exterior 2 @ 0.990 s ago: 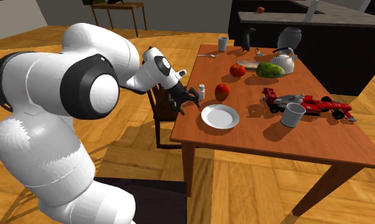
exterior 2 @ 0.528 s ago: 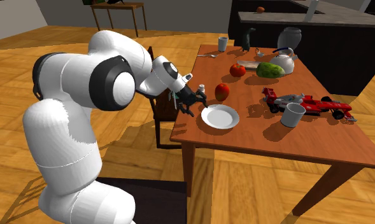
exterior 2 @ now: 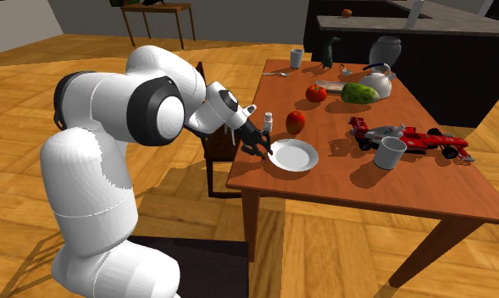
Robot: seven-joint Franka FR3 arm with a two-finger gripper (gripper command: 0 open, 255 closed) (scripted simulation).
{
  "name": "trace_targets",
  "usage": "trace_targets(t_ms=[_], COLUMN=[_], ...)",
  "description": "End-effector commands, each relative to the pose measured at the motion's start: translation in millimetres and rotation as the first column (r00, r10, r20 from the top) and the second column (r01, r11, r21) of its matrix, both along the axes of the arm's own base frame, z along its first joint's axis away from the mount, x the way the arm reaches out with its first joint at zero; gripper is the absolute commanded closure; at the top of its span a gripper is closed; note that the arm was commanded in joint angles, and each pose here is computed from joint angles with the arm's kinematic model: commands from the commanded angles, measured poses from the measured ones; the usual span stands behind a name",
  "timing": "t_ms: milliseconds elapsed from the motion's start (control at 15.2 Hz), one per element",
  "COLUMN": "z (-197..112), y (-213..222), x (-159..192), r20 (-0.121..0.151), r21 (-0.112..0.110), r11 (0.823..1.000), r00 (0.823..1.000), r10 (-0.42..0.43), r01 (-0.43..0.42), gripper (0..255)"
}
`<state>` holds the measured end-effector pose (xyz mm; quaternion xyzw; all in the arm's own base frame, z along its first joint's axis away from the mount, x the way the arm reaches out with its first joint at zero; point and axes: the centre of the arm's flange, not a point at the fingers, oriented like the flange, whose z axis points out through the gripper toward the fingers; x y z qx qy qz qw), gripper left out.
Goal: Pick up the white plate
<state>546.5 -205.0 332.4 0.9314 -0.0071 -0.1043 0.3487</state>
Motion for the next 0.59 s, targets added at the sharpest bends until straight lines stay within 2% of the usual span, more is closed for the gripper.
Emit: trace_targets(t_ms=[0,528], z=[-0.4,4.2], y=[0.2,-0.1], x=[0.2,-0.3], r20=[0.0,0.0], r21=[0.0,0.0], r11=[1.0,1.0], r00=[1.0,1.0], r10=[0.0,0.0], r01=[0.0,0.0], gripper=[255,255])
